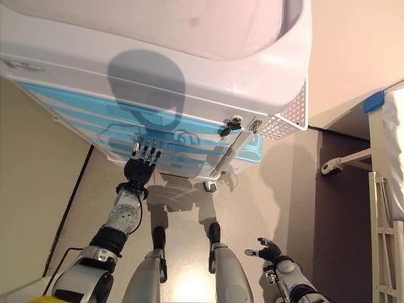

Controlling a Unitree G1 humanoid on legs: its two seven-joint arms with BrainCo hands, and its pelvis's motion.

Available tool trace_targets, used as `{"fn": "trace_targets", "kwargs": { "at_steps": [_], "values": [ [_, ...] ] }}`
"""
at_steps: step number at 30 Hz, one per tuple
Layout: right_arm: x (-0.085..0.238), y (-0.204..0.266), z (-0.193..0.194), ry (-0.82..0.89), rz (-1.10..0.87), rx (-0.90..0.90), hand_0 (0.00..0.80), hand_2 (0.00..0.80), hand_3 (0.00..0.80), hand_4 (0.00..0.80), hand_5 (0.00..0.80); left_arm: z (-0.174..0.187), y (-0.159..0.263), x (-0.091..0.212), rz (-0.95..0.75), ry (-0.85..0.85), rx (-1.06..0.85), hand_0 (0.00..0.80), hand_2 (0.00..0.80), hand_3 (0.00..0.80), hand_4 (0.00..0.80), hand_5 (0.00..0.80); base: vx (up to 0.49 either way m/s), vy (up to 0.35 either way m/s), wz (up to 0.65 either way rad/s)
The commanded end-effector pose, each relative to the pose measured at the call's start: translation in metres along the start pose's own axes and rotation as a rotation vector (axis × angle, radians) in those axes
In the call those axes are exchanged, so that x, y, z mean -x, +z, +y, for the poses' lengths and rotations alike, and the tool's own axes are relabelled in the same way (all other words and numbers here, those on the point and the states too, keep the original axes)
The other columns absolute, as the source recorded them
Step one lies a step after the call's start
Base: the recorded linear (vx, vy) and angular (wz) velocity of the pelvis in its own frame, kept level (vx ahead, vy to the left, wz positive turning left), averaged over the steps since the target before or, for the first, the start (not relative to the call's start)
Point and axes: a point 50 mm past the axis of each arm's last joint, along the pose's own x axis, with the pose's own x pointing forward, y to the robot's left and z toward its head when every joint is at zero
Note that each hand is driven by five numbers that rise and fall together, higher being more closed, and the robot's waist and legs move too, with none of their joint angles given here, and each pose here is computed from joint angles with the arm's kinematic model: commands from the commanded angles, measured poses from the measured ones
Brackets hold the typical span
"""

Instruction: Open the drawer and pick up the medicine

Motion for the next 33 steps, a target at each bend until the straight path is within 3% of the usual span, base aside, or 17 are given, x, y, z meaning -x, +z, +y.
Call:
{"fn": "trace_targets", "kwargs": {
  "at_steps": [1, 20, 21, 22, 23, 33],
  "values": [
    [0.006, -0.019, -0.008, -0.003, 0.057, 0.061, 0.0, 0.0, 0.0, 0.0, 0.0, -0.103, 0.038, -0.023, -0.144, -0.412, -0.02, 0.0, 0.0, 0.0, 0.0, 0.0, 0.036, -0.03, 0.01],
    [0.003, -0.004, -0.006, 0.015, 0.004, 0.029, 0.0, 0.0, 0.0, 0.0, 0.0, -0.104, 0.053, -0.036, -0.137, -0.387, -0.086, 0.0, 0.0, 0.0, 0.0, 0.0, 0.008, 0.003, -0.05],
    [0.003, -0.006, -0.006, 0.016, 0.011, 0.029, 0.0, 0.0, 0.0, 0.0, 0.0, -0.105, 0.053, -0.036, -0.133, -0.396, -0.097, 0.185, 0.185, 0.185, 0.185, 0.185, -0.014, 0.019, -0.08],
    [0.003, -0.008, -0.005, 0.021, 0.019, 0.036, 0.0, 0.0, 0.0, 0.0, 0.0, -0.108, 0.053, -0.035, -0.131, -0.421, -0.105, 0.593, 0.593, 0.593, 0.593, 0.593, -0.014, 0.019, -0.03],
    [0.003, -0.008, -0.005, 0.021, 0.019, 0.036, 0.0, 0.0, 0.0, 0.0, 0.0, -0.108, 0.053, -0.035, -0.131, -0.42, -0.105, 0.8, 0.8, 0.8, 0.8, 0.8, 0.0, 0.0, 0.0],
    [0.006, -0.015, -0.008, 0.041, 0.03, 0.068, 0.0, 0.0, 0.0, 0.0, 0.0, -0.115, 0.042, -0.026, -0.086, -0.53, -0.111, 0.8, 0.8, 0.8, 0.8, 0.8, -0.022, 0.014, -0.04]
  ]
}}
